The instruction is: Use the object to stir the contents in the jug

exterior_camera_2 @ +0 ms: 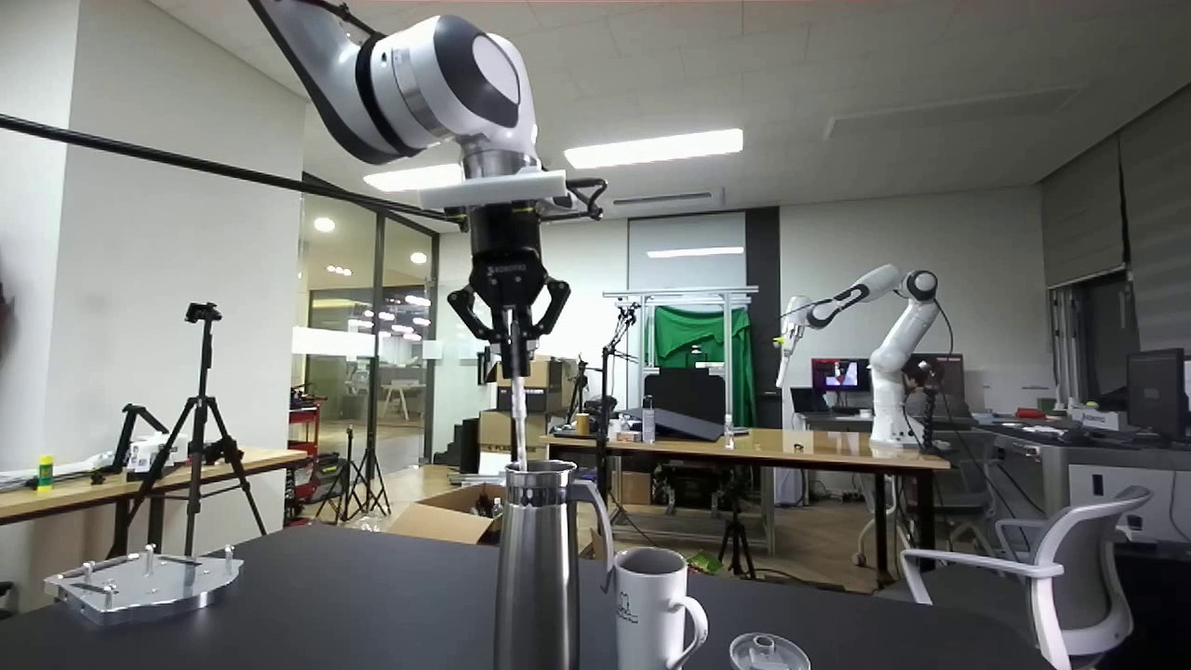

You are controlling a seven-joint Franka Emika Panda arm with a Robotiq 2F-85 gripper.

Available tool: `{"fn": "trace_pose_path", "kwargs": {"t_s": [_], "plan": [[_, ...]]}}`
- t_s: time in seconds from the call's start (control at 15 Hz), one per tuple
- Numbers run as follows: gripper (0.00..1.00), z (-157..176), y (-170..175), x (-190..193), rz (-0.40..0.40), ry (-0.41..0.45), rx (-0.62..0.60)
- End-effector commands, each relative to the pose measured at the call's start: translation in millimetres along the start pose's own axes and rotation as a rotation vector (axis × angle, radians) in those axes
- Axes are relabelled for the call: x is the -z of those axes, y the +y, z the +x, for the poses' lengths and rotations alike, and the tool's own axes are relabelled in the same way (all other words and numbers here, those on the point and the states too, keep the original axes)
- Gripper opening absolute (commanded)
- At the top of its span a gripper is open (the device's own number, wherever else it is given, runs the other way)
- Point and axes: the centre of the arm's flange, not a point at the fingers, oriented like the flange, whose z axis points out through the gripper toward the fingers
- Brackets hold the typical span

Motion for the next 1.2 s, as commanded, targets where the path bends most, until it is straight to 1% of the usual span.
{"fn": "trace_pose_path", "kwargs": {"t_s": [0.0,0.4,0.6,0.87,1.13], "plan": [[0.04,0.4,18.8,-14.6,0.04,0.014,-0.045],[0.04,2.4,31.4,-49.8,0.115,0.017,-0.086],[0.04,6.4,33.7,-58.0,0.13,0.027,-0.102],[0.04,6.5,35.5,-38.3,0.123,0.053,-0.109],[0.04,8.9,37.9,-7.7,0.095,0.073,-0.109]]}}
